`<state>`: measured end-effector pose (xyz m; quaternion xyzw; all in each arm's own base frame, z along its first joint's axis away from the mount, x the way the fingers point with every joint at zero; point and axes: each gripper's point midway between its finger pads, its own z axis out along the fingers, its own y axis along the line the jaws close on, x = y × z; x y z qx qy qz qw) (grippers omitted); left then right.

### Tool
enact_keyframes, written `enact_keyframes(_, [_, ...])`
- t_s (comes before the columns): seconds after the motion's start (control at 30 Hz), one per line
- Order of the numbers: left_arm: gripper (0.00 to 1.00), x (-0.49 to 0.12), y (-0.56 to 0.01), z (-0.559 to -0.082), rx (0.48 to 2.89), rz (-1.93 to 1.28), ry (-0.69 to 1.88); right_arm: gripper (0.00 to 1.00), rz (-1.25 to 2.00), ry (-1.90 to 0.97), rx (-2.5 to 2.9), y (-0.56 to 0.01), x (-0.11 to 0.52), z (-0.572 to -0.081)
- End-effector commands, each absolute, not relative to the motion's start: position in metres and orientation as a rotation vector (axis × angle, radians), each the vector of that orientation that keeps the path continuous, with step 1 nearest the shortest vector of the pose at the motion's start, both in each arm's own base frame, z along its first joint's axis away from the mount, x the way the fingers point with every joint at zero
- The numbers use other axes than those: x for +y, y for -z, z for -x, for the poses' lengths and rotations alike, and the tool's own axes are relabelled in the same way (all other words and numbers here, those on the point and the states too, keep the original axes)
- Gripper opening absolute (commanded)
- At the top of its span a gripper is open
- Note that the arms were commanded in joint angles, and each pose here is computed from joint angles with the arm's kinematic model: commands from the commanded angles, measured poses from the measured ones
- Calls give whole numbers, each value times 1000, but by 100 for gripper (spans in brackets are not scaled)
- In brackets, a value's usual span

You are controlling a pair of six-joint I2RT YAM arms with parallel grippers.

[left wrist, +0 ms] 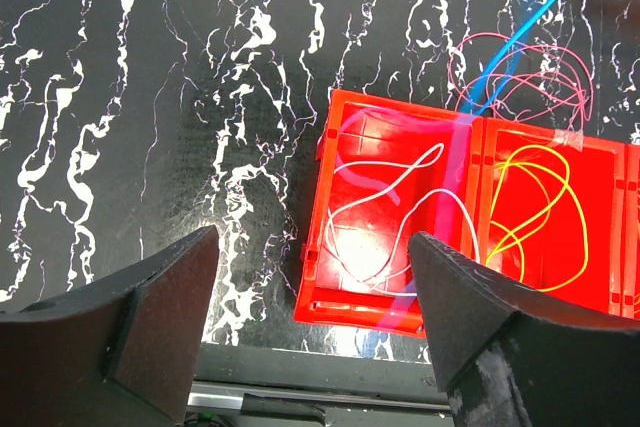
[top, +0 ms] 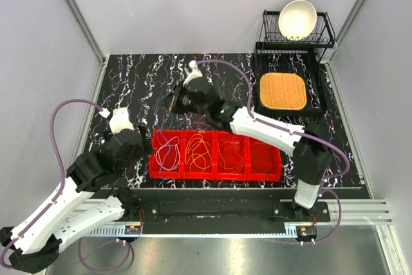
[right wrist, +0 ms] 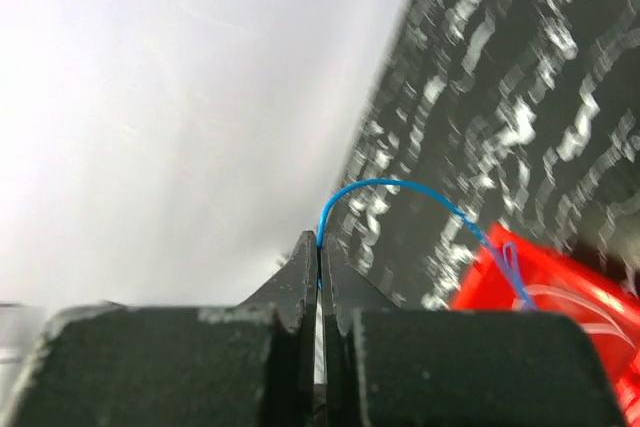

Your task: Untangle the cables

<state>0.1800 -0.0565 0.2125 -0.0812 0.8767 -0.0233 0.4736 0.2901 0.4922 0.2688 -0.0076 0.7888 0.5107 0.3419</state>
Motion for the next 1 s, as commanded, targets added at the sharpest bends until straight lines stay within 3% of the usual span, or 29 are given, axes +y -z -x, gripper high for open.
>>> enact_keyframes(0.0, [79, -59, -219, -185, 2108, 214, 79, 0, 3, -1492, 1902, -352, 481, -297])
enact_keyframes(0.4, [79, -60, -218, -186, 2117, 206, 70, 0, -16, -1598, 1934, -347, 489, -308])
enact_keyframes(0.67, [78, -63, -217, -187, 2123, 193, 75, 0, 16, -1609, 1970, -323, 487, -289])
enact_keyframes(0.97, [77, -61, -219, -187, 2111, 201, 81, 0, 255, -1656, 1764, -378, 482, -255])
